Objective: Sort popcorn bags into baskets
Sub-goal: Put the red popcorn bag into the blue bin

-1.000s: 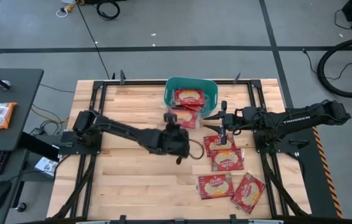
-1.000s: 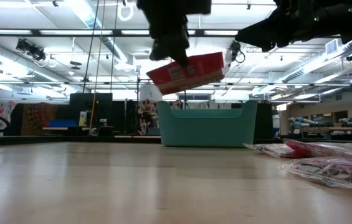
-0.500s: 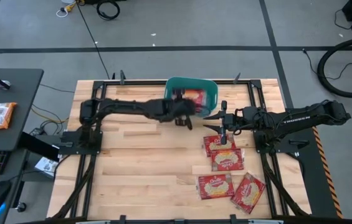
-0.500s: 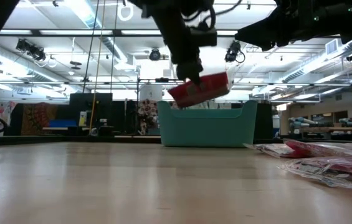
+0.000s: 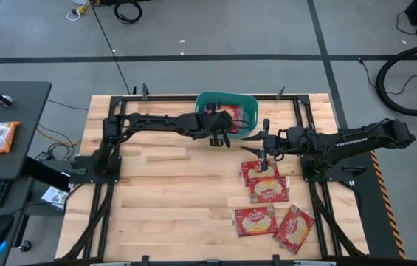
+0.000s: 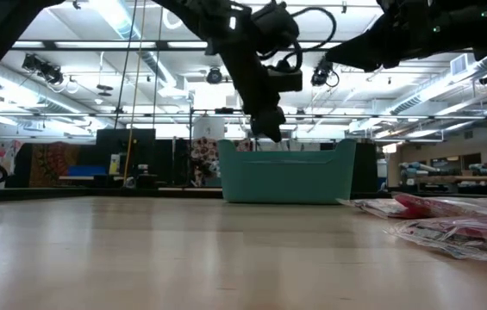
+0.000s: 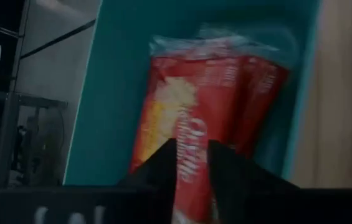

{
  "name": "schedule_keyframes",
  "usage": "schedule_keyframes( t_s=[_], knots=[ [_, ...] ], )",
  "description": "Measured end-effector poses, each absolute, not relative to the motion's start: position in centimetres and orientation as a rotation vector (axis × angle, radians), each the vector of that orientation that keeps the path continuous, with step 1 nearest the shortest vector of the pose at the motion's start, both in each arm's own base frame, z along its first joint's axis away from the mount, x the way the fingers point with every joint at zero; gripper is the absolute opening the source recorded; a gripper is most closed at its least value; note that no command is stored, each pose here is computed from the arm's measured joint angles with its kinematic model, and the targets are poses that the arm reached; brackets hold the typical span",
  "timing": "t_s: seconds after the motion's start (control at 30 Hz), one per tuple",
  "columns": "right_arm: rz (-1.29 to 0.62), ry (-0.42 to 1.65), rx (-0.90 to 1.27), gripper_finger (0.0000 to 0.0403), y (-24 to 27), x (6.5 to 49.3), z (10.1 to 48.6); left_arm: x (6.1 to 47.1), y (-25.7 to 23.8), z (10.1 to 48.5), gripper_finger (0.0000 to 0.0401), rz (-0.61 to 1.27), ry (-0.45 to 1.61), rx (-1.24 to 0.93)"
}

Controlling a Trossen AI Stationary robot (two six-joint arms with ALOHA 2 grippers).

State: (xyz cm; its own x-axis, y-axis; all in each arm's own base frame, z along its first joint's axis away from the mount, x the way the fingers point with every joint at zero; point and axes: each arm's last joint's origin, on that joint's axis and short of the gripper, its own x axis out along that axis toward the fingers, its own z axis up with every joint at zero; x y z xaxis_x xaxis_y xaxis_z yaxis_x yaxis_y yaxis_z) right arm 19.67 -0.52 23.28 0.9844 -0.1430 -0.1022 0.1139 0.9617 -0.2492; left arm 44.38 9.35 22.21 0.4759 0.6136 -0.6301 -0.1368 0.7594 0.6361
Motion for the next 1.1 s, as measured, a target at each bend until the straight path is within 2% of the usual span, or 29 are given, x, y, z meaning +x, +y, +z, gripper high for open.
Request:
schedule_keyframes(
  t_s=[0.17,0.3,0.53,0.8,0.9,1.1],
  knots=[
    [-0.129,0.125,-0.241,0.0132,-0.5,19.6,23.2,43.7,7.1,24.0,0.0145,0.482,0.972,0.582],
    [-0.11,0.172,-0.246,0.0132,-0.2,19.5,22.9,42.6,4.7,24.5,0.0153,0.392,1.032,0.535],
    [-0.117,0.261,-0.214,0.0123,0.0,20.1,23.0,41.5,2.1,24.7,0.0131,0.307,1.094,0.476],
    [-0.185,0.309,-0.025,0.0117,0.0,20.6,22.0,42.2,0.9,25.1,0.0108,0.181,1.013,0.512],
    [-0.184,0.387,0.032,0.0117,0.3,20.9,21.9,42.4,0.5,25.0,0.0101,0.128,0.997,0.519],
    [-0.209,0.524,0.093,0.0117,1.2,21.5,22.6,41.5,-0.6,22.2,0.0087,0.089,0.991,0.523]
  ],
)
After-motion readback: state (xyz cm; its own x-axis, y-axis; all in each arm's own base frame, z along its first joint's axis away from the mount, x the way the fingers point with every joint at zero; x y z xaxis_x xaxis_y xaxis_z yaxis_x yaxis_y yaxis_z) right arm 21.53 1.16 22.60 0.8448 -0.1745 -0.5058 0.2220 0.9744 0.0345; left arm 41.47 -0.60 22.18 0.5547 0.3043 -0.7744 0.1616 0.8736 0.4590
